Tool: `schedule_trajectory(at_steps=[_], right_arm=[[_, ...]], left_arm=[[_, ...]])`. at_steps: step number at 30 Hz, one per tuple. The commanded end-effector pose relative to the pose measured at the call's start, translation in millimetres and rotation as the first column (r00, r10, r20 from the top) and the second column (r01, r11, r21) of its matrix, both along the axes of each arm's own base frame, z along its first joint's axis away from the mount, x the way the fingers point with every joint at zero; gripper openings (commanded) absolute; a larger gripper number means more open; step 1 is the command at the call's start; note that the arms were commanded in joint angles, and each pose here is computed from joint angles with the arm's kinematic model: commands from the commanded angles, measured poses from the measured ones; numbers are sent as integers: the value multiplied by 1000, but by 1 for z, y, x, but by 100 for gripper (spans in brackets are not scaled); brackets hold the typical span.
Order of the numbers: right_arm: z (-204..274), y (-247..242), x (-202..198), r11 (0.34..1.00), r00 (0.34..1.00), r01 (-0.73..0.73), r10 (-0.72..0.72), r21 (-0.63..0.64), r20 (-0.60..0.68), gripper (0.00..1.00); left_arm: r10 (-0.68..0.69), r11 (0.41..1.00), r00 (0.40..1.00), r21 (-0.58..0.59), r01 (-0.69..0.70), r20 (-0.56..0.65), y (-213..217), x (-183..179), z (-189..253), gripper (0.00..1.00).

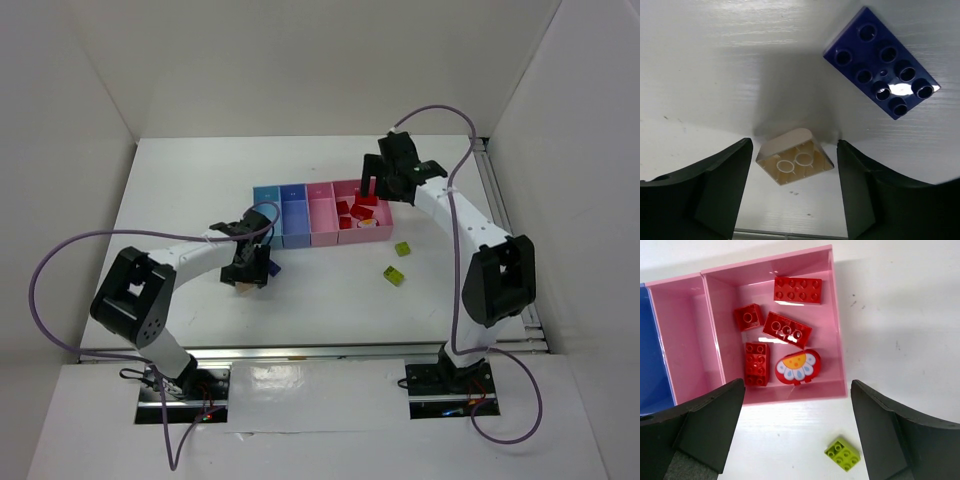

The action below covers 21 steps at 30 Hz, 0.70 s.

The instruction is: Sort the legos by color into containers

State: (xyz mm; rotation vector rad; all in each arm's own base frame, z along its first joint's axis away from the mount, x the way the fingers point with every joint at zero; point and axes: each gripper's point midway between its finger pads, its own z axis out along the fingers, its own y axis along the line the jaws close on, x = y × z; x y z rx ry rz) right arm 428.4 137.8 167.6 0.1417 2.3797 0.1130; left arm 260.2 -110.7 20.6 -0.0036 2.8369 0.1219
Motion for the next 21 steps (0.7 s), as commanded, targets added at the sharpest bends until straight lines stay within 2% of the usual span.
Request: schedule_trajectory(at_steps=[1,6,10,15,20,21], right_arm=[[19,-19,-10,998,998,55,-55,-15,26,94],[20,-28,-15,997,997,74,-74,-27,21,92],[19,-36,-20,995,996,89,-89,-38,14,92],[15,-42,-26,994,995,98,-98,-41,6,92],[24,-55,-31,990,990,138,-137,-39,29,92],[27,-54,-32,989,989,145,-144,-28,37,92]], left_arm=[[-17,998,1000,-53,16,-14,-12,-2,-3,75],[-25,994,999,-108,22,-22,-23,-9,1,58],[-34,994,999,-102,30,-35,-24,-12,3,33],[-51,997,998,-64,49,-30,-32,-15,25,33],[-66,995,996,-77,70,52,-45,-4,75,35],[-49,995,994,-81,57,102,-49,11,93,35]])
